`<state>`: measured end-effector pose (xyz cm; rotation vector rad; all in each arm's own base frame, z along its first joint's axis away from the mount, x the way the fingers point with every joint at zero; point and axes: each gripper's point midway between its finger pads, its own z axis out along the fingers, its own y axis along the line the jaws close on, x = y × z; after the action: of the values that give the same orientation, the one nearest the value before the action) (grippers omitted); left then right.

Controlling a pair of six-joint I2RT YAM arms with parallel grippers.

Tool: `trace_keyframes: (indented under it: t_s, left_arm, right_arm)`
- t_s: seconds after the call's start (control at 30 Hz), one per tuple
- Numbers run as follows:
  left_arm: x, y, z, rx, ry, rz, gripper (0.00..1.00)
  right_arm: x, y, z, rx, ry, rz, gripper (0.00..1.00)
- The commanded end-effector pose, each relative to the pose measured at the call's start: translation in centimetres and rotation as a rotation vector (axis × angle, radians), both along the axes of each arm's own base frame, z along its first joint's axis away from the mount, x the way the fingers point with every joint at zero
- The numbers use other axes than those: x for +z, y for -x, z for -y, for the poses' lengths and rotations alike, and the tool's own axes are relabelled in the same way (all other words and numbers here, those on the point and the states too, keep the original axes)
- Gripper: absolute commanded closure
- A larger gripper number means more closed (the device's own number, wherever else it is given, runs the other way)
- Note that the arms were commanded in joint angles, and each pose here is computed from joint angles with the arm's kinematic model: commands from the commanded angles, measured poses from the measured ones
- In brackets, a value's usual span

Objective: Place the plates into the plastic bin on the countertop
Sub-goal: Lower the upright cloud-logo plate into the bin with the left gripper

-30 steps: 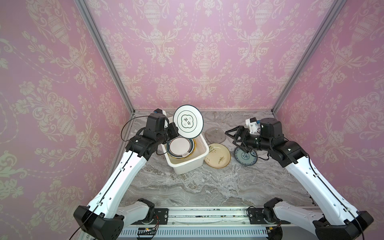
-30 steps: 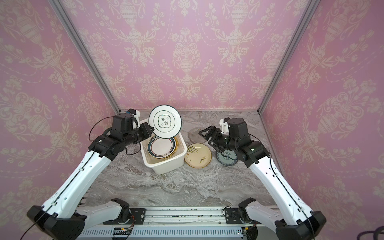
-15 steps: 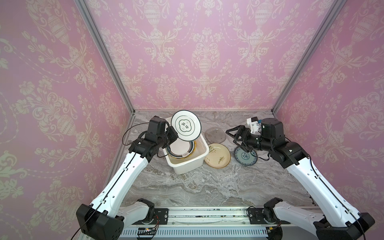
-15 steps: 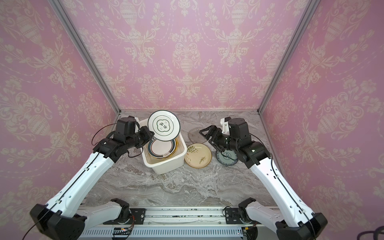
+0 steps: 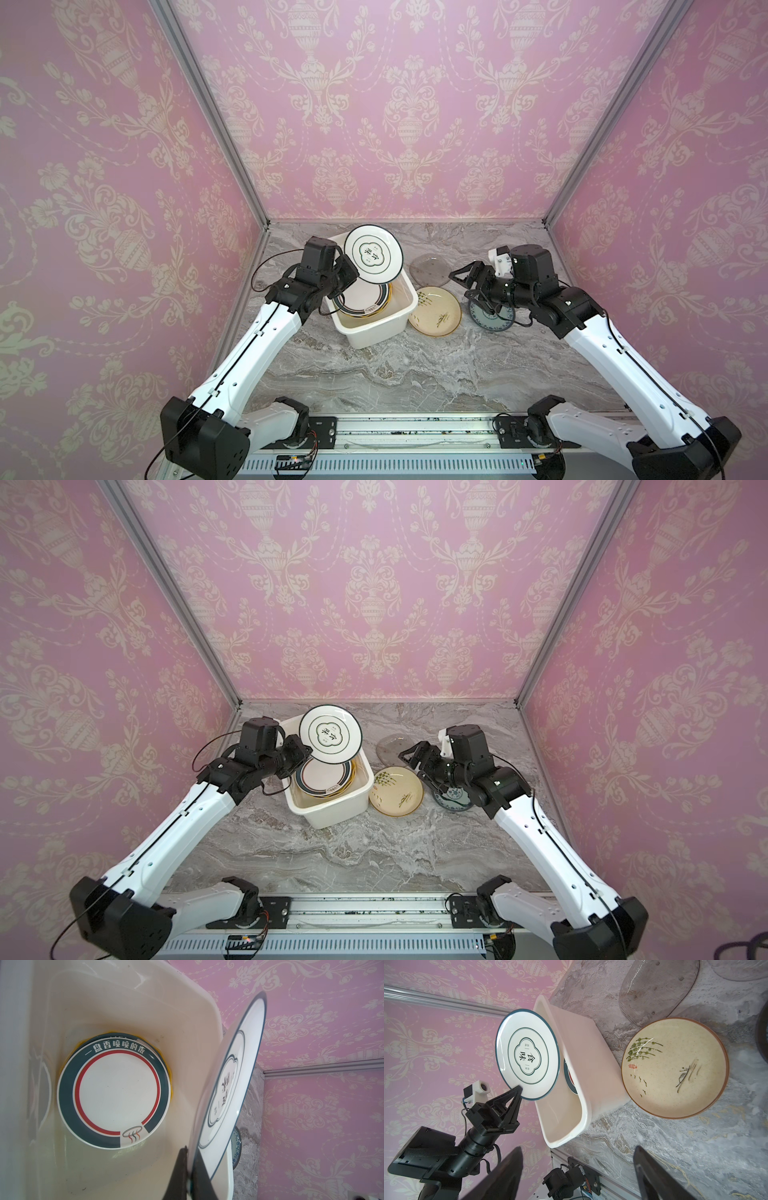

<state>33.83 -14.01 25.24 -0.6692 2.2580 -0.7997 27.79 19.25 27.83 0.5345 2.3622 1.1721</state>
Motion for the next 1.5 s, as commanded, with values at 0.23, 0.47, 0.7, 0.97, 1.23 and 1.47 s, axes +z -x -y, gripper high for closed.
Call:
trace_keyframes:
  t_s: [0.23,0.47,0.7,0.97,1.23,1.47]
  left_arm:
    - [-0.3,-1.0,0.4,0.008,0.039,0.011,1.00]
    - [-1.0,-0.6,-0.4,0.051,0.035,-0.003,1.00]
    - [-0.9,0.3,-2.0,0.137,0.034,0.008,1.00]
    - [-0.5,1.1,-3.2,0.200,0.040,0.019,1.00]
    - [-2.2,0.9,-3.4,0.240,0.021,-0.076,1.00]
    - [-3.4,0.0,-2.8,0.277,0.063,-0.144,1.00]
  right_arm:
    - [2.1,-1.2,-1.6,0.033,0.004,0.058,0.16]
    - [2.4,-1.0,-3.5,0.091,0.011,0.073,0.16]
    - [2.6,-0.4,-5.2,0.159,0.042,0.090,0.16]
    - [2.3,-0.2,-6.1,0.181,0.045,0.090,0.16]
    - [2.4,-0.2,-6.0,0.175,0.050,0.094,0.15]
    - [2.5,-0.4,-6.1,0.171,0.051,0.100,0.15]
